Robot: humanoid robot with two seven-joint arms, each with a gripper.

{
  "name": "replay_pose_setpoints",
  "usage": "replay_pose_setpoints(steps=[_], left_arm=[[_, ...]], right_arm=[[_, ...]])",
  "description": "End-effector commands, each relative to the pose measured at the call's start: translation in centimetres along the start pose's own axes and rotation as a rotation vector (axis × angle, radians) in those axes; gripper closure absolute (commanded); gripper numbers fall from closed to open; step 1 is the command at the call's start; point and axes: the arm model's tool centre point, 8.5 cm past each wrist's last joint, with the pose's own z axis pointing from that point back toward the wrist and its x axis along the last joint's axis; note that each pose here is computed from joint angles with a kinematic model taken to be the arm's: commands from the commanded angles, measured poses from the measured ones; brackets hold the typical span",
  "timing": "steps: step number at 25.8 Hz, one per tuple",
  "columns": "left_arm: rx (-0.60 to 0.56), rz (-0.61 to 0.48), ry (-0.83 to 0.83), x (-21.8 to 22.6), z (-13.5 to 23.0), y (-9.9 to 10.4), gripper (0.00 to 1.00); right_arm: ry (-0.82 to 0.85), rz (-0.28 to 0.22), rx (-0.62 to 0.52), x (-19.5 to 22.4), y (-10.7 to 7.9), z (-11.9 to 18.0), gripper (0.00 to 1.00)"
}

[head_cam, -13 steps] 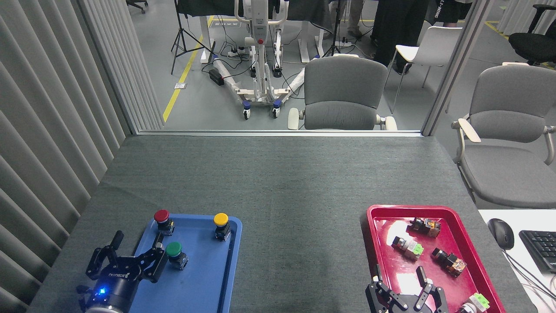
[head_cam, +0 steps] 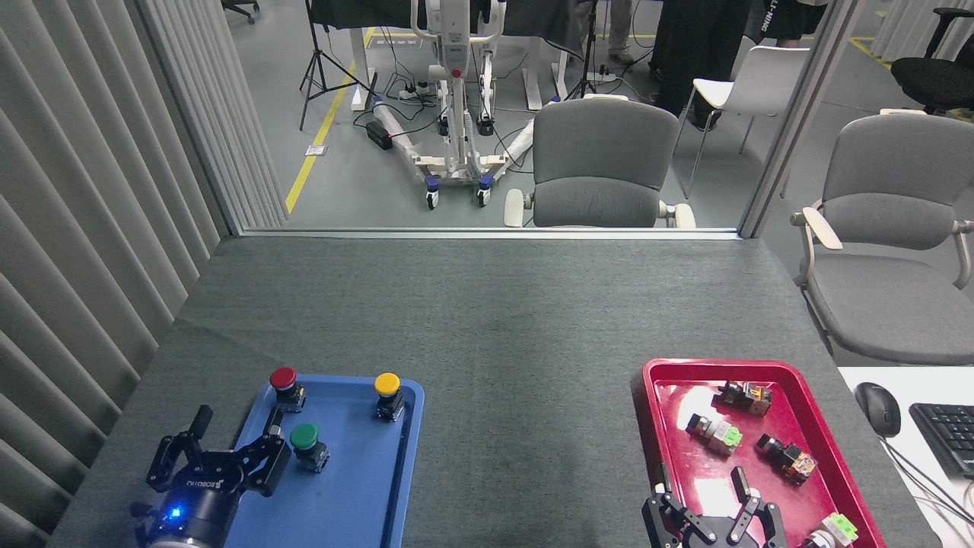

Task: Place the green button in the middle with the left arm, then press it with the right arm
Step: 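Lower the left gripper over the green button on the blue tray, then close the left gripper around the green button and lift it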

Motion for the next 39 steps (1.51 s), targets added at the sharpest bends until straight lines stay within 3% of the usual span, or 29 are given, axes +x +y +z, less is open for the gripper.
replay_pose_setpoints(steps=[1,12,39], left_arm=[[0.003,0.003,-0.009,0.07,0.05,0.02,0.00],[-0.007,0.043,-0.094,0.88,-0.02,-0.25,0.00],[-0.017,0.045,-0.088,0.85,0.05,-0.47,0.00]], right_arm=[[-0.002,0.000,0.001,0.00,0.03,0.01,0.01],[-0.001,-0.003,0.001,0.09,0.04,0.01,0.01],[-0.003,0.003,0.000,0.05,-0.01,0.00,0.01]])
